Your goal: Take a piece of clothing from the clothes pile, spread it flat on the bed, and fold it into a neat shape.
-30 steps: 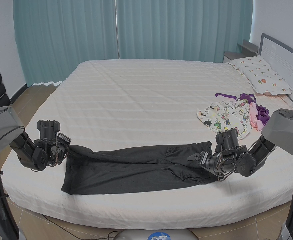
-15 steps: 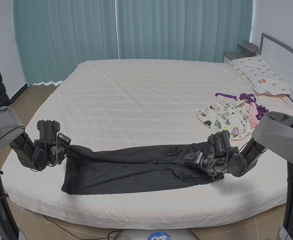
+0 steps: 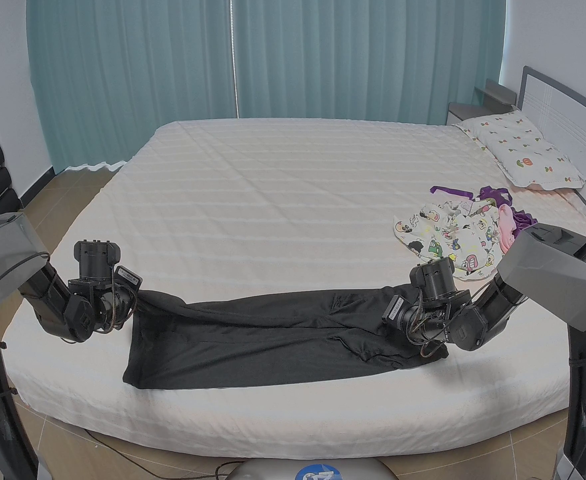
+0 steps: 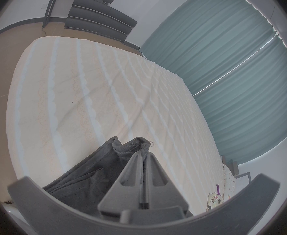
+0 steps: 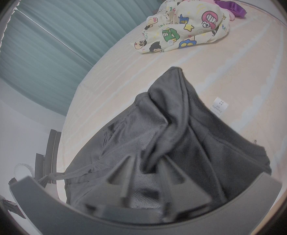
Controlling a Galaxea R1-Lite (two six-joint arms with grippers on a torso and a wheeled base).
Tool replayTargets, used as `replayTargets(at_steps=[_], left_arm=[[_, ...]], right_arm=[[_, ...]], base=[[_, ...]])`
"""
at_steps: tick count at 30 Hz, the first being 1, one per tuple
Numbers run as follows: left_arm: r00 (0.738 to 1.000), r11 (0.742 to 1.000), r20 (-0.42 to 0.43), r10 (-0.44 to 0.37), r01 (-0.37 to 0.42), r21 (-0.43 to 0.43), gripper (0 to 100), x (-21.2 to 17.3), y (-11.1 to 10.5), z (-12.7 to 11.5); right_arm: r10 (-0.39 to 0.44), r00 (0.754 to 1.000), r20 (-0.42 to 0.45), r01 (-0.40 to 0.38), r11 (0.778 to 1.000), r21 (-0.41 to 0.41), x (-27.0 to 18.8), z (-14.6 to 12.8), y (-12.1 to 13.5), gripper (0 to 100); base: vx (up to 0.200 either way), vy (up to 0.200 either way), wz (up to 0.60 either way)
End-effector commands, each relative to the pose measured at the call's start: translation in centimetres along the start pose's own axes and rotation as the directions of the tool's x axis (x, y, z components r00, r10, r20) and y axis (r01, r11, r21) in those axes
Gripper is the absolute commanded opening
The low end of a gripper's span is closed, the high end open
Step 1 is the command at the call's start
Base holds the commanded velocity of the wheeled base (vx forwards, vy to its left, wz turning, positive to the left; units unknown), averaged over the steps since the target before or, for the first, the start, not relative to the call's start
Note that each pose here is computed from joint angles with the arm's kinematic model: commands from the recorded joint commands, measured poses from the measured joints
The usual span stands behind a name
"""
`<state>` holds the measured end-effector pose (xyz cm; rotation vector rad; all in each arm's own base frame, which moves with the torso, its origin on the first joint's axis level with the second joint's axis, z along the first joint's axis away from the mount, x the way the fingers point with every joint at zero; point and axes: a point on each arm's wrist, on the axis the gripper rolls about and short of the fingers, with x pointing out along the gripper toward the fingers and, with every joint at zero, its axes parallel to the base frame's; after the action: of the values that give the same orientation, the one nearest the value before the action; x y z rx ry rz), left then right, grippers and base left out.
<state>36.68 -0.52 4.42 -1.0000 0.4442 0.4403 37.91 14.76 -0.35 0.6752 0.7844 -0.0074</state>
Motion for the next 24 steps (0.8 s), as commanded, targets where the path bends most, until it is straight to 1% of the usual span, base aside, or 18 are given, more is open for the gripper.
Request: replayTargets(at_steps=[1, 2, 4, 5, 6, 8, 9, 10, 12, 13, 15, 16, 17, 18, 19, 21, 22, 24], left_arm=[[1.000, 1.000, 0.000, 0.000, 0.000, 0.000, 0, 0.0, 0.0, 0.0], [1.000, 1.000, 0.003, -0.005, 0.005, -0.001, 0, 0.1, -0.1, 0.0], [1.000, 1.000, 0.013, -0.025, 0.026, -0.011, 0, 0.1, -0.5, 0.3], [0.998, 0.998, 0.031, -0.057, 0.057, -0.022, 0, 0.1, -0.9, 0.6], [0.996, 0.996, 0.045, -0.080, 0.081, -0.028, 0, 0.1, -1.2, 0.9], [0.988, 0.990, 0.083, -0.132, 0.136, -0.036, 0, 0.3, -1.8, 1.3], [0.983, 0.986, 0.100, -0.155, 0.159, -0.040, 0, 0.3, -1.9, 1.6], [0.975, 0.981, 0.125, -0.183, 0.190, -0.044, 0, 0.3, -2.1, 2.0], [0.966, 0.975, 0.153, -0.208, 0.218, -0.052, 0, 0.4, -2.0, 2.4], [0.960, 0.970, 0.167, -0.223, 0.235, -0.058, 0, 0.5, -1.9, 2.6], [0.955, 0.966, 0.180, -0.235, 0.250, -0.062, 0, 0.9, -1.6, 2.5], [0.957, 0.968, 0.175, -0.230, 0.244, -0.062, 0, 1.3, -1.2, 2.3], [0.957, 0.968, 0.175, -0.230, 0.244, -0.062, 0, 1.3, -1.2, 2.3], [0.965, 0.974, 0.161, -0.210, 0.220, -0.052, 0, 2.1, -0.5, 1.7], [0.967, 0.976, 0.154, -0.202, 0.211, -0.050, 0, 2.3, -0.3, 1.5], [0.972, 0.980, 0.144, -0.185, 0.193, -0.045, 0, 2.6, 0.1, 1.2], [0.974, 0.982, 0.137, -0.178, 0.184, -0.033, 0, 2.6, 0.3, 1.0], [0.979, 0.986, 0.122, -0.165, 0.167, -0.013, 0, 2.5, 0.8, 0.8]], right_arm=[[0.013, 1.000, 0.020, -0.013, 1.000, 0.011, 0.0, 0.5, 0.1, 0], [0.013, 1.000, 0.020, -0.013, 1.000, 0.011, 0.0, 0.5, 0.1, 0], [0.075, 0.992, 0.099, -0.082, 0.995, 0.062, 0.0, 2.6, 1.1, 0], [0.105, 0.985, 0.138, -0.119, 0.988, 0.100, 0.0, 3.4, 1.4, 0], [0.118, 0.980, 0.157, -0.137, 0.984, 0.116, 0.0, 3.8, 1.5, 0], [0.155, 0.964, 0.218, -0.190, 0.970, 0.151, 0.1, 5.0, 1.8, 0], [0.174, 0.953, 0.247, -0.217, 0.963, 0.161, 0.0, 5.6, 1.9, 0], [0.193, 0.938, 0.290, -0.249, 0.953, 0.174, -0.1, 6.4, 2.0, 0], [0.211, 0.909, 0.358, -0.293, 0.937, 0.189, -0.2, 7.4, 2.0, 0], [0.219, 0.890, 0.399, -0.315, 0.929, 0.193, 0.1, 7.6, 1.8, 0], [0.221, 0.874, 0.432, -0.326, 0.927, 0.186, 0.5, 7.6, 1.6, 0], [0.213, 0.881, 0.422, -0.311, 0.933, 0.181, 0.7, 7.2, 1.3, 0], [0.213, 0.881, 0.422, -0.311, 0.933, 0.181, 0.7, 7.2, 1.3, 0], [0.198, 0.895, 0.400, -0.280, 0.947, 0.157, 1.2, 6.5, 0.9, 0], [0.190, 0.900, 0.392, -0.263, 0.954, 0.141, 1.5, 6.3, 0.7, 0], [0.175, 0.911, 0.374, -0.232, 0.966, 0.113, 1.6, 5.8, 0.3, 0], [0.175, 0.911, 0.374, -0.232, 0.966, 0.113, 1.6, 5.8, 0.3, 0], [0.150, 0.925, 0.349, -0.188, 0.979, 0.078, 1.6, 5.0, -0.4, 0]], base=[[0.000, 0.000, 0.00], [0.000, 0.000, 0.00], [0.000, 0.000, 0.00], [0.000, 0.000, 0.00], [0.000, 0.000, 0.00], [0.000, 0.000, 0.00], [0.000, 0.000, 0.00], [0.000, 0.000, 0.00], [0.000, 0.000, 0.00], [0.000, 0.000, 0.00], [0.000, 0.000, 0.00], [0.000, 0.000, 0.00], [0.000, 0.000, 0.00], [0.000, 0.000, 0.00], [0.000, 0.000, 0.00], [0.000, 0.000, 0.00], [0.000, 0.000, 0.00], [0.000, 0.000, 0.00]])
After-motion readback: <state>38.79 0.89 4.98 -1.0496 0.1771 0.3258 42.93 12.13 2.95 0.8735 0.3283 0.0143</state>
